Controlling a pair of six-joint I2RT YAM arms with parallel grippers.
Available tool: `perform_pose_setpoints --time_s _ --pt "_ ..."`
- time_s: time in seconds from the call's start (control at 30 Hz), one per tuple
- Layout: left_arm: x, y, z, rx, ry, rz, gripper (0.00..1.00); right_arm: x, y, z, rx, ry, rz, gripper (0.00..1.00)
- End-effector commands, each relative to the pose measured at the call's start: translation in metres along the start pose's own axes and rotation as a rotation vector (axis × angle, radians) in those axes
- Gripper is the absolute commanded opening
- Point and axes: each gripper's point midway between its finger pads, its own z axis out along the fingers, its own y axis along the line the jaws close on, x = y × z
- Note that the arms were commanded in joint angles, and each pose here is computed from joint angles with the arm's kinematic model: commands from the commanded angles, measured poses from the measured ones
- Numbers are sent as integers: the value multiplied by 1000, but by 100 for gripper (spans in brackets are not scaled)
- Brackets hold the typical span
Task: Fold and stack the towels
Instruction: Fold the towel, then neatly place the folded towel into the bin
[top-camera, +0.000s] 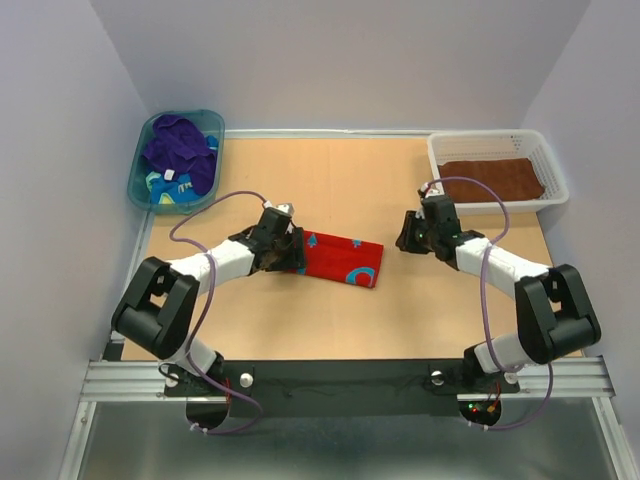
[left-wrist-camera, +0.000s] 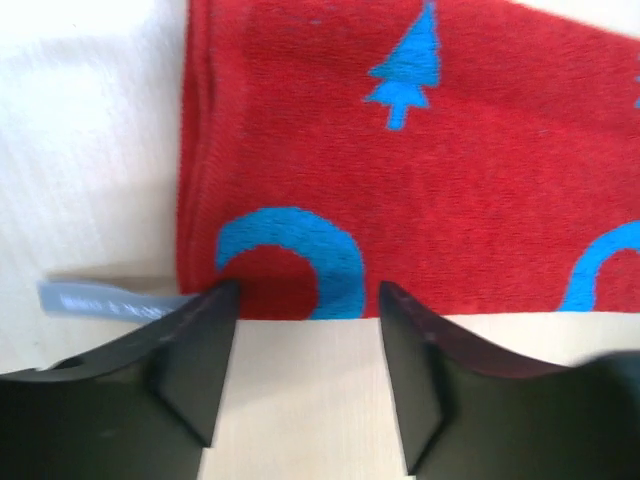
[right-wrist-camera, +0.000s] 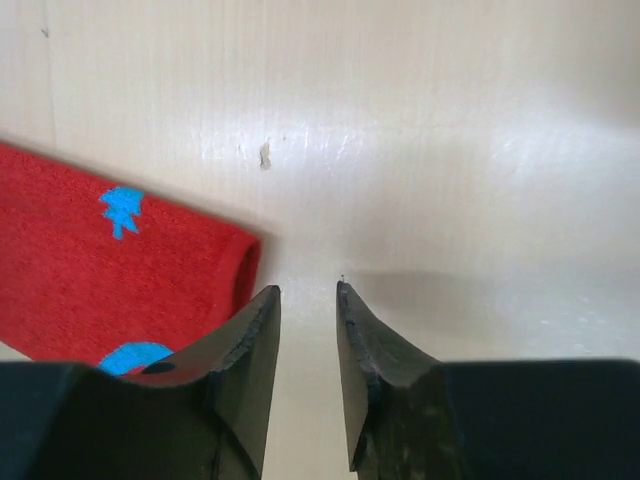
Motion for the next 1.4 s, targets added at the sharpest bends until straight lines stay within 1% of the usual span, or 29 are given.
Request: perform_pose_setpoints --time_s 0.0,0.03,0.07,0.1,0.13,0.17,0.23,0.27,0.33,0.37,0.4,0.43,0.5,0.53,0.57,0.6,0.63,0.77,0.97,1.2,1.37 --pt "-32 -18 -28 19 -94 114 77 -32 -19 -25 96 -82 -10 52" --pt "-39 -34 -38 54 -122 147 79 -31 -25 -30 117 -72 -7 60" --pt "-41 -42 -42 66 -133 166 81 -32 -28 -34 122 -72 0 67" --pt "-43 -48 -46 73 -147 186 82 -32 -35 -37 138 -72 18 86" --pt "-44 -56 -50 92 -158 208 84 -35 -35 -45 135 -90 34 95" --pt "-47 -69 -55 91 -189 240 84 -31 -39 -48 144 -84 49 100" --pt "-44 -83 -59 98 -200 281 84 -33 -38 -58 141 -105 75 100" --pt "-45 -94 -60 105 -208 309 84 -30 -39 -61 145 -102 102 100" --pt "-29 -116 -60 103 -199 374 84 -25 -39 -64 143 -95 121 100" --pt "-33 -129 -63 112 -212 387 84 -24 -37 -66 130 -95 130 100" --pt "-19 -139 -54 94 -183 423 84 -21 -37 -66 129 -87 139 100" --pt "-11 -140 -50 72 -150 446 84 -16 -38 -66 129 -76 145 100" --pt "-7 -156 -36 33 -129 505 81 -11 -39 -66 130 -68 165 100" --pt "-2 -172 -40 37 -125 547 80 -7 -39 -65 132 -56 174 100" --pt "7 -171 -27 -6 -101 602 79 -5 -41 -65 135 -55 182 99" --pt "17 -177 -26 -14 -79 644 78 -2 -42 -65 140 -50 189 99" --pt "17 -178 -22 -29 -69 657 77 -1 -43 -65 140 -49 192 99" --pt "32 -204 -8 -16 -23 714 72 6 -51 -65 170 -45 211 99" --pt "47 -209 15 -22 42 733 70 15 -58 -63 187 -29 226 99" --pt "48 -204 34 -88 53 748 67 22 -60 -61 184 -5 232 99" --pt "54 -195 44 -133 82 757 66 26 -60 -60 179 7 234 99"
